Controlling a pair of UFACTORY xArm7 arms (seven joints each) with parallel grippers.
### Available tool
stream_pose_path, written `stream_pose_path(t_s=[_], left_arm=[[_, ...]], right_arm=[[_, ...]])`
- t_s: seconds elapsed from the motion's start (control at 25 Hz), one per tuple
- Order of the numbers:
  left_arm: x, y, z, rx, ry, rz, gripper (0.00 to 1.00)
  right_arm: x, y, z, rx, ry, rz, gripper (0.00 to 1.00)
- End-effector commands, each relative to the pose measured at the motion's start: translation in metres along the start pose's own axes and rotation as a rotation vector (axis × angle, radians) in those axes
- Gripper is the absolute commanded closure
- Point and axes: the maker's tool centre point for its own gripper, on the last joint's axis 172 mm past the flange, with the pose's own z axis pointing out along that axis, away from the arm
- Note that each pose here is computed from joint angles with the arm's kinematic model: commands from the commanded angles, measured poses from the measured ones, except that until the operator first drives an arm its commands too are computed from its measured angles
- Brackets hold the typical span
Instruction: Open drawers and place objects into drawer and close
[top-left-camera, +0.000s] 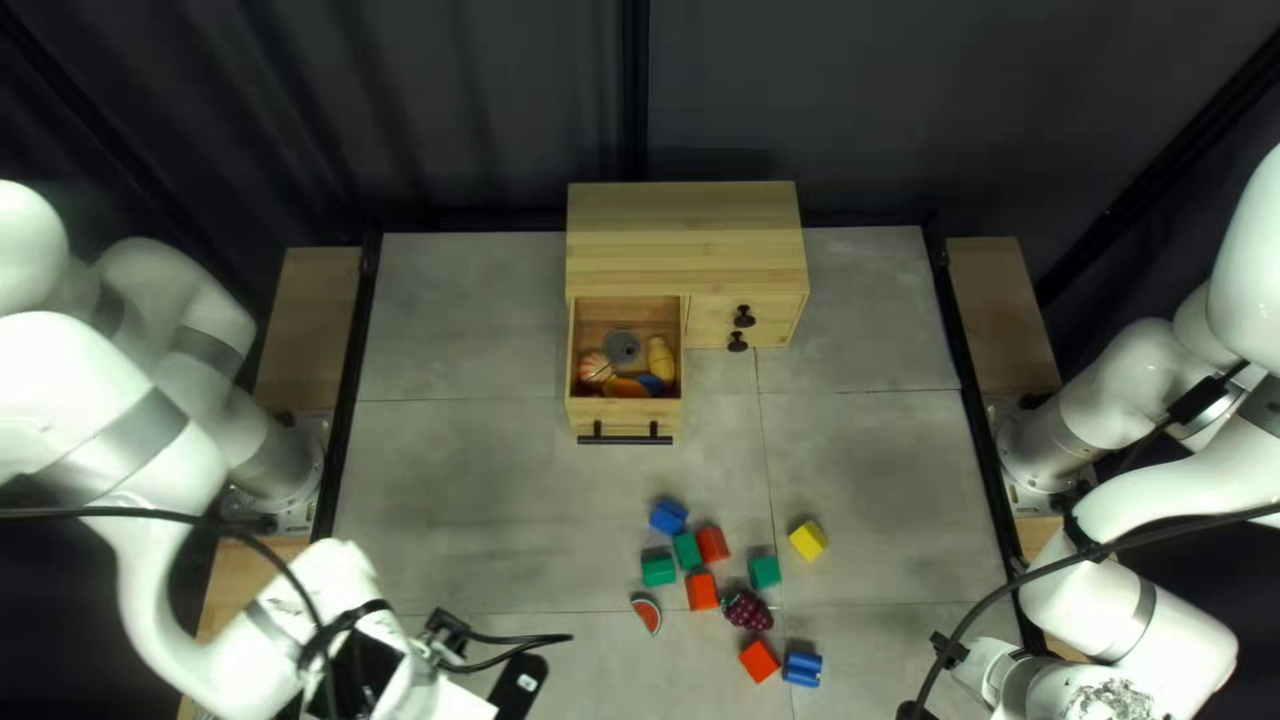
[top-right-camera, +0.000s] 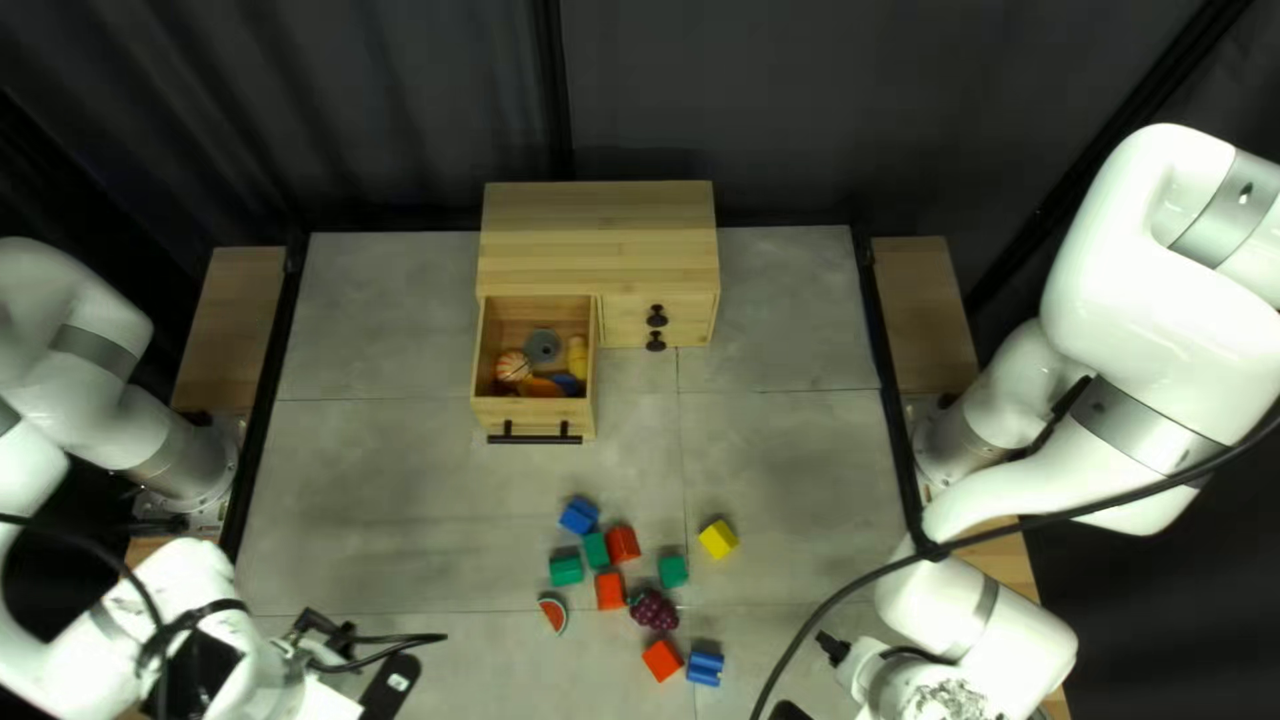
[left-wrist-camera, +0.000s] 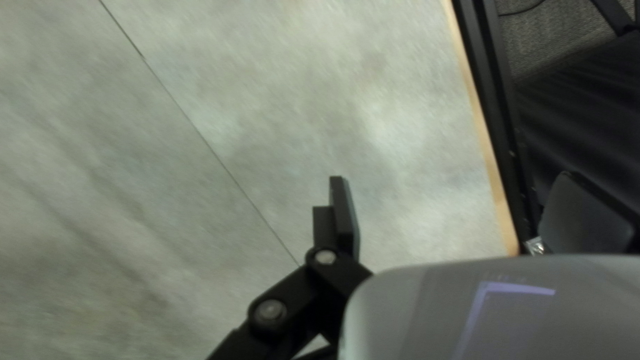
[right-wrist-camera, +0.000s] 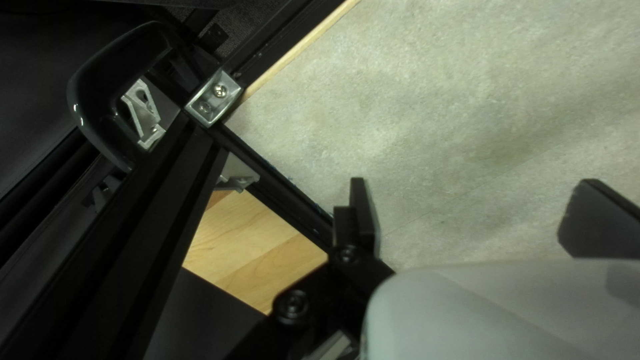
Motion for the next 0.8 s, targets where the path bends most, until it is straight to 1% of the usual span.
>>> stream_pose_path(t_s=[0.04, 0.08, 0.24, 0.32, 0.36, 0.56, 0.6, 0.72, 0.8], left_arm=[[0.000, 0.000, 0.000, 0.000, 0.000, 0.000, 0.00], [0.000, 0.000, 0.000, 0.000, 0.000, 0.000, 0.00], [0.000, 0.000, 0.000, 0.000, 0.000, 0.000, 0.00], [0.000, 0.000, 0.000, 0.000, 0.000, 0.000, 0.00], [0.000, 0.000, 0.000, 0.000, 0.000, 0.000, 0.00], [0.000, 0.000, 0.000, 0.000, 0.000, 0.000, 0.00], [-0.006, 0.008, -0.002, -0.008, 0.002, -0.005, 0.00], [-0.009, 0.024, -0.005, -0.012, -0.003, 0.028, 0.00], [-0.010, 0.033, -0.010, -0.018, -0.021, 0.061, 0.00]], right_arm=[[0.000, 0.000, 0.000, 0.000, 0.000, 0.000, 0.00], [-0.001, 0.002, 0.003, -0.019, -0.007, -0.026, 0.00], [-0.010, 0.029, 0.003, -0.050, -0.039, -0.063, 0.00], [-0.022, 0.056, 0.006, -0.071, -0.045, -0.068, 0.00], [-0.023, 0.061, 0.007, -0.074, -0.045, -0.068, 0.00], [-0.033, 0.117, 0.017, -0.085, -0.042, -0.058, 0.00], [-0.034, 0.124, 0.018, -0.086, -0.040, -0.058, 0.00], [-0.034, 0.140, 0.016, -0.097, -0.029, -0.059, 0.00], [-0.032, 0.147, 0.013, -0.100, -0.025, -0.063, 0.00]])
